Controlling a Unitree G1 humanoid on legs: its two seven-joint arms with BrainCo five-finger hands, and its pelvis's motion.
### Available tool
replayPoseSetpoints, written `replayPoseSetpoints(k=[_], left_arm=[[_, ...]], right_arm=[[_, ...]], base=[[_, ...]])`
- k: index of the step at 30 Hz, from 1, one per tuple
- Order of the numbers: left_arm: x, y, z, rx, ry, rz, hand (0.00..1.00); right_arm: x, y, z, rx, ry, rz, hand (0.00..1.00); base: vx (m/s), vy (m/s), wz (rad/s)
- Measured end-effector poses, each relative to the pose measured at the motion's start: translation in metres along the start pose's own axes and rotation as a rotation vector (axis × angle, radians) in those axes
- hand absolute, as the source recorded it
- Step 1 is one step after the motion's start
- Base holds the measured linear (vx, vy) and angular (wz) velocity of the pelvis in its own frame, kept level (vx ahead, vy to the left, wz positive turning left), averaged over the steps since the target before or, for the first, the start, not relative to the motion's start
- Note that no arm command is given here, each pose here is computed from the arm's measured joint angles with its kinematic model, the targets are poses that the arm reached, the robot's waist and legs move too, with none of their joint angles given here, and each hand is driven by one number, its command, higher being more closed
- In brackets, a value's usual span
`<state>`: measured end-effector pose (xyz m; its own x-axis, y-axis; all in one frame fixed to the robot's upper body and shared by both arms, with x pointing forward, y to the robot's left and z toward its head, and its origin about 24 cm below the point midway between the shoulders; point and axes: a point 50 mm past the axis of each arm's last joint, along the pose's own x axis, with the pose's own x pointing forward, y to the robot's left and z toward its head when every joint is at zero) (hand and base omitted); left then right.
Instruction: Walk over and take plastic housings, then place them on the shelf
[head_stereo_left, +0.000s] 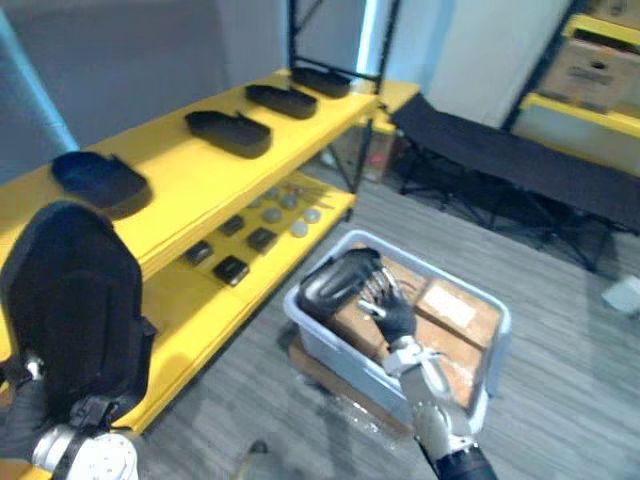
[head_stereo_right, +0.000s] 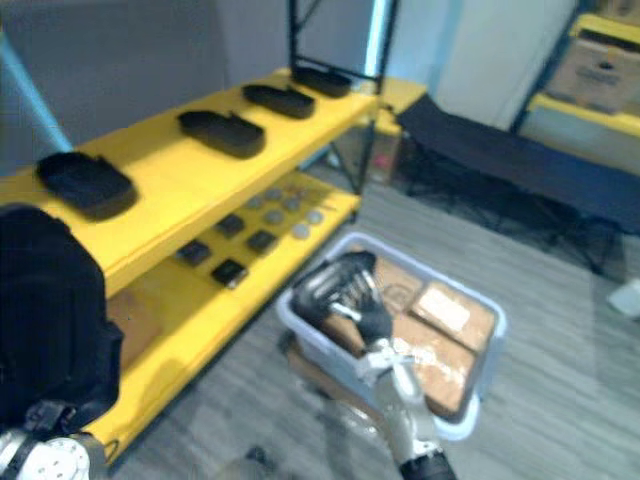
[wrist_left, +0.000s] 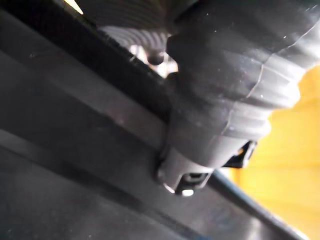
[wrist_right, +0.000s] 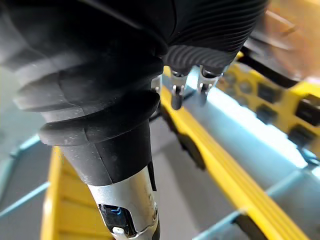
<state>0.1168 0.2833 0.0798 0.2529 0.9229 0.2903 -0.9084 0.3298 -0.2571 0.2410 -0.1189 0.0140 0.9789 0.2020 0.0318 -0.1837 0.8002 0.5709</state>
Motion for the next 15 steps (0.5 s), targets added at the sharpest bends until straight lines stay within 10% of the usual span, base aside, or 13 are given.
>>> replayPoseSetpoints(k=[15], left_arm=[[-0.017,-0.075,0.013,-0.316,0.009,-0.535,1.0]], right_arm=[[-0.019,-0.01,0.033,-0.016,-0.252,0.079,0.0]], base=[[0.01,0.083,0.26]])
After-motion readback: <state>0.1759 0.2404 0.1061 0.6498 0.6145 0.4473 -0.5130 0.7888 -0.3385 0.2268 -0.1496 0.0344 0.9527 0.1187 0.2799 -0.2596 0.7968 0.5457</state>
